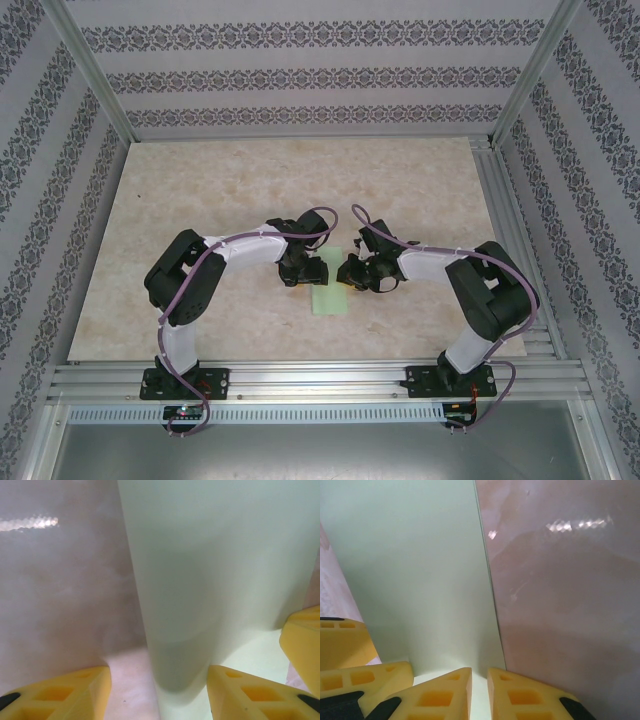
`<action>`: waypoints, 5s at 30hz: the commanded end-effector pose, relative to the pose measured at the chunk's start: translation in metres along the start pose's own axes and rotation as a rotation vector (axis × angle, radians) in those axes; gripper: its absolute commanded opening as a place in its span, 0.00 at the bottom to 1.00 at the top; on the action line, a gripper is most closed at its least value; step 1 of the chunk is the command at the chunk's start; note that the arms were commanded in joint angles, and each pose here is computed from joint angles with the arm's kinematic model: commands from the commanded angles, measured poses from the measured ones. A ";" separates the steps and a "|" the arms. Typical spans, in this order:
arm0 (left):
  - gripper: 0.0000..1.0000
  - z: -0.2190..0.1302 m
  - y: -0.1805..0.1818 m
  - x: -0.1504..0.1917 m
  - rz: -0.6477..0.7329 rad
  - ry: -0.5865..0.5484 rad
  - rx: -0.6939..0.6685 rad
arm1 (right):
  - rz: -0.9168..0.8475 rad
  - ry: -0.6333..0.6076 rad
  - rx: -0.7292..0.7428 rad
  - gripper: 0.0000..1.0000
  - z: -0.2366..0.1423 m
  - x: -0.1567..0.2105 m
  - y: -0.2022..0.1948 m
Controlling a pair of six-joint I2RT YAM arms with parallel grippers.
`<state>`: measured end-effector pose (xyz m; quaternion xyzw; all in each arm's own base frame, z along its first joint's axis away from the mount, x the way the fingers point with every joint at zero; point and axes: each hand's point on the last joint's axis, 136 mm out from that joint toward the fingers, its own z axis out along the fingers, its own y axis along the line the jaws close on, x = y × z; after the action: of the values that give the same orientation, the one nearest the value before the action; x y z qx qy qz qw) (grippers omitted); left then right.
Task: Fold a paper plane with a square sheet of paper (fold left side to right side)
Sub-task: Hold the square sheet of paper at the center of the table, then first fold the square sheet of paper in half at the center of the table.
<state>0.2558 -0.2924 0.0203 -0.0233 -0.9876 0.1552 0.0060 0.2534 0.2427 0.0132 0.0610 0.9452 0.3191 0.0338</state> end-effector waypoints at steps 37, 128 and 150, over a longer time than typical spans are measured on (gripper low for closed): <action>0.15 0.002 -0.013 -0.011 0.018 -0.052 0.164 | 0.013 0.046 0.142 0.17 0.011 0.011 -0.032; 0.13 0.036 -0.017 0.113 0.203 0.085 0.164 | 0.057 -0.023 0.060 0.15 0.045 -0.060 -0.006; 0.15 0.012 -0.037 0.121 0.222 0.038 0.213 | 0.055 -0.023 0.061 0.15 0.043 -0.062 -0.008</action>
<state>0.1638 -0.3363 0.0193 -0.1269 -0.9547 0.2662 -0.0386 0.3179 0.2797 0.0124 0.0631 0.9306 0.3590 0.0348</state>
